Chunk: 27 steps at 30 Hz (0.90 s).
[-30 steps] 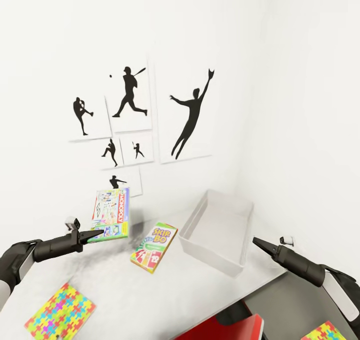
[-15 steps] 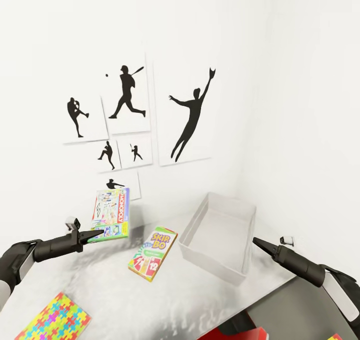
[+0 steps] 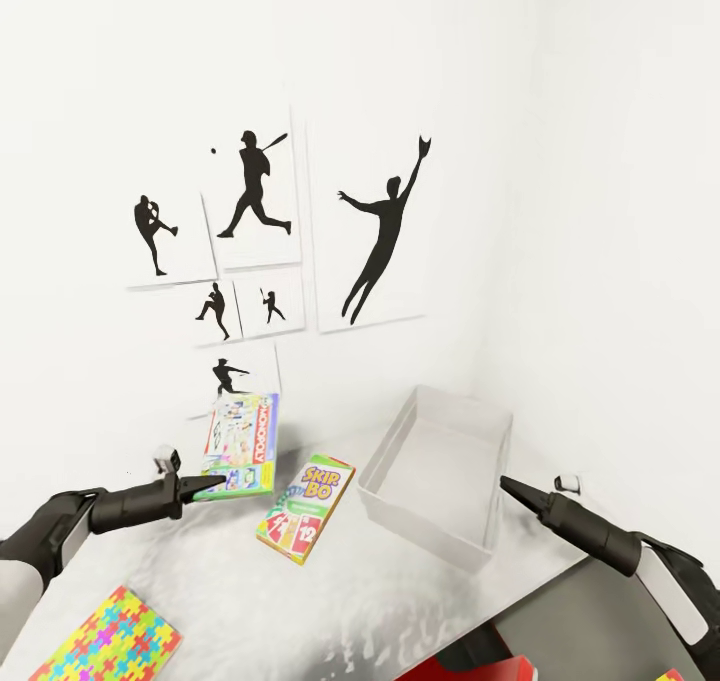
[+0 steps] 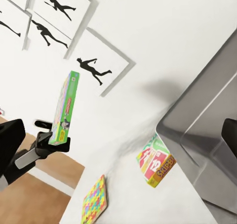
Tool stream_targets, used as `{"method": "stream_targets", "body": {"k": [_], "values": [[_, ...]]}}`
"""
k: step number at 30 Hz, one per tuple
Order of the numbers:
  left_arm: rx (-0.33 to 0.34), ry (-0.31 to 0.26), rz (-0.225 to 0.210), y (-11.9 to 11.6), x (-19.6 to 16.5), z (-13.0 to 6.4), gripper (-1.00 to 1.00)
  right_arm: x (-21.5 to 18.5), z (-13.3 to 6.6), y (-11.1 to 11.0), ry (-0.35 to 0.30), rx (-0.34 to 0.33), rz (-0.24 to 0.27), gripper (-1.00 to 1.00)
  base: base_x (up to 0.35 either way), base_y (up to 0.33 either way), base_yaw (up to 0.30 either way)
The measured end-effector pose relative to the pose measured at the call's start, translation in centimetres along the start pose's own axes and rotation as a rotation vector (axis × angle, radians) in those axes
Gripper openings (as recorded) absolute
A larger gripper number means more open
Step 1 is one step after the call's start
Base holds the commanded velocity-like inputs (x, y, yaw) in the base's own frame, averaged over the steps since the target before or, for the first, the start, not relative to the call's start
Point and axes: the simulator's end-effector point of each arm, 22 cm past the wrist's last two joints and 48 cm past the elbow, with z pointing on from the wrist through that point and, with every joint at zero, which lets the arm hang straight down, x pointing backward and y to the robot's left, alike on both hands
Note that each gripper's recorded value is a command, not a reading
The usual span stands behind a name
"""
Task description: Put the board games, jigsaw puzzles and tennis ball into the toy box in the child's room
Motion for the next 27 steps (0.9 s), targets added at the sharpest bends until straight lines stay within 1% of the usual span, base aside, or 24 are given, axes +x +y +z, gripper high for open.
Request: {"method": "stream_targets", "body": {"k": [6, 27], "values": [[0.008, 0.003, -0.022, 0.33, 0.90, 0.38, -1.00, -0.18, -0.17, -0.21, 0.000, 0.011, -0.003, 1.00, 0.000, 0.000, 0.000], [0.009, 0.000, -0.025, 0.37, 0.96, 0.35, -1.00, -0.42, -0.53, -0.35, 0.002, 0.019, 0.001, 1.00, 0.000, 0.000, 0.000]]}}
